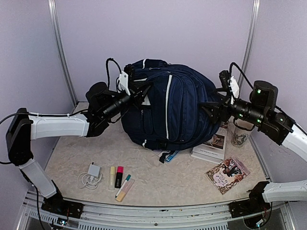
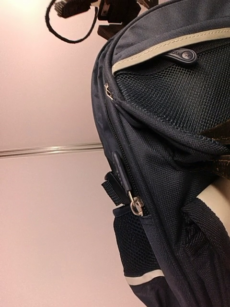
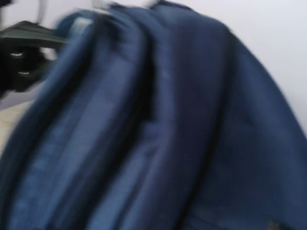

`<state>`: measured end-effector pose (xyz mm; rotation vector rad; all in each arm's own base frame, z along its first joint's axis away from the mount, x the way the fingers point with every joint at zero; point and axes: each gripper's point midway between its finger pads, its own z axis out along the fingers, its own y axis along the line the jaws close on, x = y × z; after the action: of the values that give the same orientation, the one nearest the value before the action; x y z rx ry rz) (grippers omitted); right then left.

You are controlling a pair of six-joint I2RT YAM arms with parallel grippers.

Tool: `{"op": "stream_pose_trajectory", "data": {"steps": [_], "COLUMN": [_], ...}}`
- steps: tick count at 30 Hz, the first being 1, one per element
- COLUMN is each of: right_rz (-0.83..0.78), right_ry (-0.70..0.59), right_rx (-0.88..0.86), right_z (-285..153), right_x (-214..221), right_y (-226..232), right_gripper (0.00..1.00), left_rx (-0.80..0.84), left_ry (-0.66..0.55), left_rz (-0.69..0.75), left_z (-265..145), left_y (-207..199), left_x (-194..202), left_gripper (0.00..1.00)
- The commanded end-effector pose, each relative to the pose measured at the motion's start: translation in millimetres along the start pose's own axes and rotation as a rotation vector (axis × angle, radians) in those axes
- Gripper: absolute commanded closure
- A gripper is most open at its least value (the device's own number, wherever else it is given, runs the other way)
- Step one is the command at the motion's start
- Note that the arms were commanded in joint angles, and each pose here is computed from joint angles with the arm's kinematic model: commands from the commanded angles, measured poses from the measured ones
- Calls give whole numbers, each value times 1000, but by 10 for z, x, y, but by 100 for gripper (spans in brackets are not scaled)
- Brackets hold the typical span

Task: Pack the student bag
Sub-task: Pass from the left arm to the right

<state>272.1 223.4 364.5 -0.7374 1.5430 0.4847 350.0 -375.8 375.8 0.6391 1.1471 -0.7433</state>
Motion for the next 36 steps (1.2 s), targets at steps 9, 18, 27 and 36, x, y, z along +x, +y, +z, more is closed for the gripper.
{"op": "stream_pose_trajectory", "data": {"steps": [9, 18, 27, 36], "right_rz": [163, 123, -97, -300], "right_ry": [108, 66, -149, -317], "right_rx": [-58, -110, -111, -202], "right_z": [534, 746, 685, 619], "right_x": [403, 268, -397, -696], "right_y": [-160, -342, -528, -509], "right_gripper": [21, 100, 100, 100], "left_rx": [178, 335, 428, 551], "left_ry": [-431, -367, -18, 152], "left_rz": [97, 102, 280, 364], "left_z": [-371, -441, -367, -792], "left_y": [-457, -776, -1024, -1451], "left_x": [-1126, -793, -177, -238], "left_gripper": [100, 100, 72, 36]}}
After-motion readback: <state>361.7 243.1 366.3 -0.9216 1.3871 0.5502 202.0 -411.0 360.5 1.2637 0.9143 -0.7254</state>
